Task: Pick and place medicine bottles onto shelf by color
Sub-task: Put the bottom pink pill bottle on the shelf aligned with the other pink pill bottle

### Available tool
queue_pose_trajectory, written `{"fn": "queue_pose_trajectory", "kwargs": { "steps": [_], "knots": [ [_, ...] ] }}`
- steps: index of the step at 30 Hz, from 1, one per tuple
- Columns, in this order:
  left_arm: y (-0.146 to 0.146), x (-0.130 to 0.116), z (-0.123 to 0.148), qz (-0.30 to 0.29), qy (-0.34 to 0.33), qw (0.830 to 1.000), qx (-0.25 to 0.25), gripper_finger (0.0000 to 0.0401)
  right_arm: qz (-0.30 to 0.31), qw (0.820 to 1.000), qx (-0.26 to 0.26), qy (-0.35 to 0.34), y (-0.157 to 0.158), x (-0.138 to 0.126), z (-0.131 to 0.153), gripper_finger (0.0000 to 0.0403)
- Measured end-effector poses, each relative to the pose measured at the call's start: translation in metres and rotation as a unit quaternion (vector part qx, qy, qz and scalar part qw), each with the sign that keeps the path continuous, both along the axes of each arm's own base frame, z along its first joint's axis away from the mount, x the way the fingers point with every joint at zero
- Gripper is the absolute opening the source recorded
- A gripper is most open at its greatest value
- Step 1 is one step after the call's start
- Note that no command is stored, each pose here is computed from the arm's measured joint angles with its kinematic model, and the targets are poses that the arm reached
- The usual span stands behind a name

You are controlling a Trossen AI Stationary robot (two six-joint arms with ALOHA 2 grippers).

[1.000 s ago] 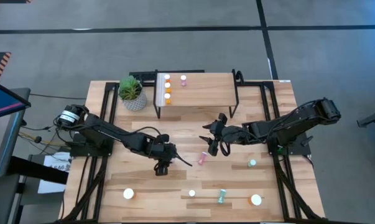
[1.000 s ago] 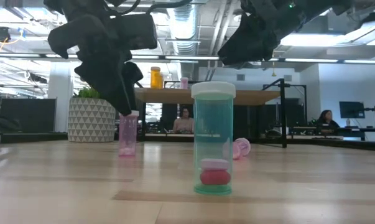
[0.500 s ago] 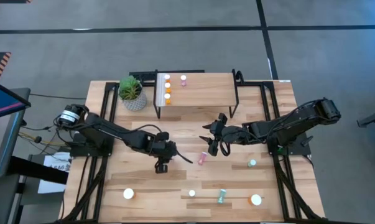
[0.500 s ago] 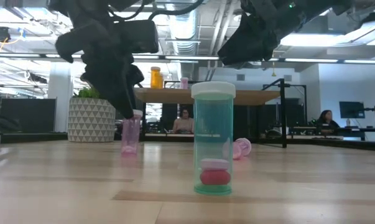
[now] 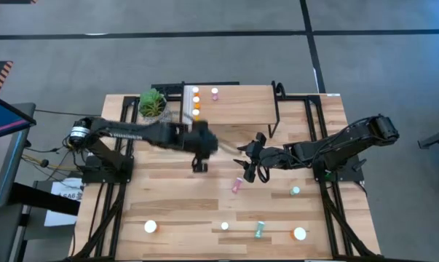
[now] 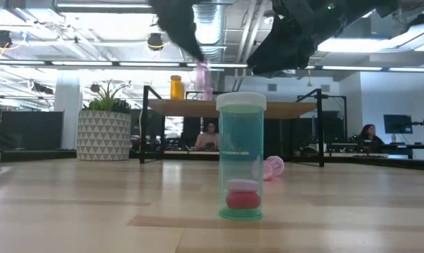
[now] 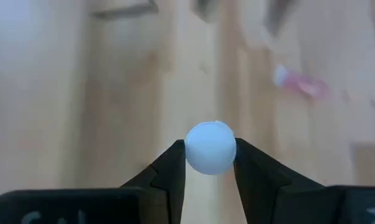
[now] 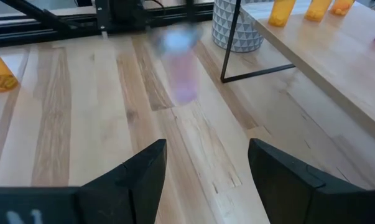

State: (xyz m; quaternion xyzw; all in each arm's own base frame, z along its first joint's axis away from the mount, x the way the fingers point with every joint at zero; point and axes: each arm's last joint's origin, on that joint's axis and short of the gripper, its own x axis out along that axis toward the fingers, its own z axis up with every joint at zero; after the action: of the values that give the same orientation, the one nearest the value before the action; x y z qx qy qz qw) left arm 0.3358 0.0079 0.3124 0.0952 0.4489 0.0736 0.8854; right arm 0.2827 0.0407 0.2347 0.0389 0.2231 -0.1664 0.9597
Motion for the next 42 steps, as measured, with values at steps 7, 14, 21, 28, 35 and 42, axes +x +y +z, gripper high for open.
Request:
{"fn": "queue_pose_trajectory", "kwargs": {
  "steps": [7,14,21,28,35,42],
  "knots": [
    [0.056,-0.001,0.056,0.058,-0.077,0.995,0.033,0.0100,0.000,1.000,-0.001,0.003,0.000,0.000,-0.001,0.0249],
    [0.095,-0.006,0.071,0.095,-0.085,0.992,0.014,0.0100,-0.004,1.000,-0.002,0.005,-0.002,0.000,-0.001,0.0249],
    [0.112,0.012,0.081,0.110,-0.040,0.993,0.001,0.0100,-0.010,1.000,-0.002,0.006,-0.005,0.000,-0.001,0.0249],
    [0.132,0.030,0.054,0.139,0.010,0.990,-0.007,0.0100,-0.009,1.000,-0.003,0.010,-0.005,0.000,-0.002,0.0249],
    [0.153,0.029,0.043,0.192,0.018,0.981,-0.030,0.0100,-0.008,1.000,-0.003,0.014,-0.004,-0.001,-0.002,0.0249],
    [0.157,0.026,0.042,0.206,0.022,0.978,-0.035,0.0100,-0.008,1.000,-0.004,0.020,-0.004,-0.001,-0.003,0.0249]
  ]
}}
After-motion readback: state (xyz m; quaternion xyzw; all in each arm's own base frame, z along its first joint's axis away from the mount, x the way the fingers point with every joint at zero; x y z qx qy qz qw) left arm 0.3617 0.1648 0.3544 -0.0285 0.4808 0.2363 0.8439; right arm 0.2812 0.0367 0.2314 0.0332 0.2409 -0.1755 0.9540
